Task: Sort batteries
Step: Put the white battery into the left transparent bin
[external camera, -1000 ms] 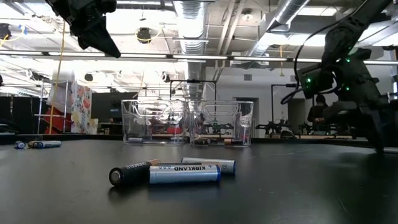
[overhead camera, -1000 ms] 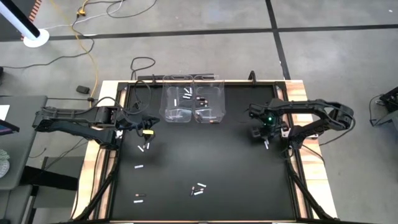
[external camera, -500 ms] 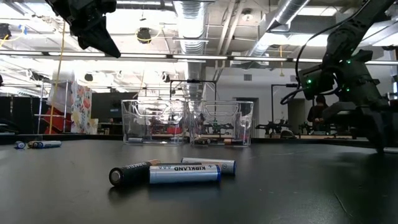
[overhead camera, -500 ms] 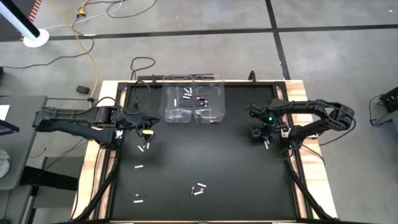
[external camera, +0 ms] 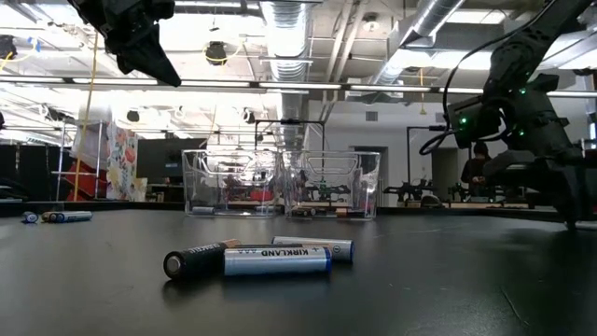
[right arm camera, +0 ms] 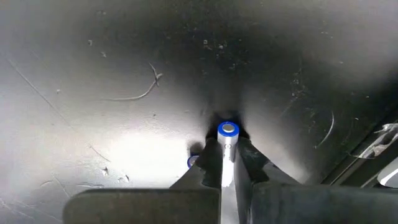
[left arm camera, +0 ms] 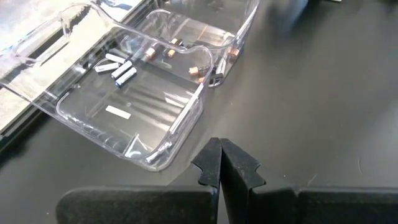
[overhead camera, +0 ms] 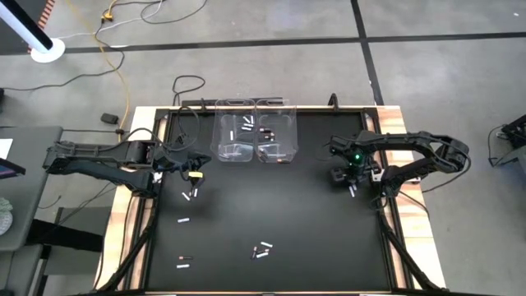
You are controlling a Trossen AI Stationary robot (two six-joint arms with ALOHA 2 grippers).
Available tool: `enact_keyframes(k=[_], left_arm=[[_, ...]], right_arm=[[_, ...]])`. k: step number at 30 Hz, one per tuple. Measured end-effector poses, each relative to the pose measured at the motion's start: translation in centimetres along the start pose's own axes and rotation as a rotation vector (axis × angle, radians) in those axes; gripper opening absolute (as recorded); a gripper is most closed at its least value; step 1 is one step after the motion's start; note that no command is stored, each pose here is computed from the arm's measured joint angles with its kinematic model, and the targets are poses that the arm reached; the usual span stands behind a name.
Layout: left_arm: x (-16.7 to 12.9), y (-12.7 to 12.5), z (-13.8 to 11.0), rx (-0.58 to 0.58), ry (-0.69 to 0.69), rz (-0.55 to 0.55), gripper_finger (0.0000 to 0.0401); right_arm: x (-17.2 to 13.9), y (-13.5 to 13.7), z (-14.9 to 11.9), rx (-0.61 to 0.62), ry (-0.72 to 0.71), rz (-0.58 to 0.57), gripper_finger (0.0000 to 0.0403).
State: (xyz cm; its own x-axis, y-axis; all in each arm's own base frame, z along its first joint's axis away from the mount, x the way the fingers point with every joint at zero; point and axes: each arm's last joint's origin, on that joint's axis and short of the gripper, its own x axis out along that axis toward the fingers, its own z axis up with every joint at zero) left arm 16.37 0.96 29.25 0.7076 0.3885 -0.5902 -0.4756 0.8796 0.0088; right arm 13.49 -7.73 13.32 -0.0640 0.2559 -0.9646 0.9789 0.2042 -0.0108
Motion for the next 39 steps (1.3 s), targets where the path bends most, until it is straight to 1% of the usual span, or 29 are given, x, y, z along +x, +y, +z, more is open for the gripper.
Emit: enact_keyframes(k=[8, 13, 18, 23, 30, 33, 35, 39], left_arm=[[0.0, 0.0, 0.0, -0.001, -0.002, -0.001, 0.0], [0.0, 0.0, 0.1, -0.003, -0.006, -0.002, 0.0], [0.0, 0.0, 0.1, -0.003, -0.007, -0.002, 0.0], [0.0, 0.0, 0.1, -0.003, -0.007, -0.002, 0.0], [0.0, 0.0, 0.1, -0.003, -0.006, -0.002, 0.0], [0.0, 0.0, 0.1, -0.003, -0.006, -0.002, 0.0], [0.0, 0.0, 0.1, -0.003, -0.006, -0.002, 0.0], [0.0, 0.0, 0.1, -0.003, -0.006, -0.002, 0.0]], right_arm=[[-1.4, 0.6, 0.2, -0.043, -0.02, -0.016, 0.0022], [-3.4, 2.1, 0.5, -0.092, -0.066, 0.032, 0.0023], [-6.7, 3.6, 0.6, -0.159, -0.121, 0.086, 0.0024], [-11.0, 4.6, 0.6, -0.187, -0.215, 0.087, 0.0024], [-17.0, 6.2, 0.4, -0.23, -0.383, 0.215, 0.0021], [-18.9, 7.4, 0.5, -0.25, -0.455, 0.235, 0.0016], [-19.9, 8.7, 0.6, -0.284, -0.494, 0.261, 0.0015], [-21.7, 12.6, 1.5, -0.395, -0.58, 0.333, 0.0014]])
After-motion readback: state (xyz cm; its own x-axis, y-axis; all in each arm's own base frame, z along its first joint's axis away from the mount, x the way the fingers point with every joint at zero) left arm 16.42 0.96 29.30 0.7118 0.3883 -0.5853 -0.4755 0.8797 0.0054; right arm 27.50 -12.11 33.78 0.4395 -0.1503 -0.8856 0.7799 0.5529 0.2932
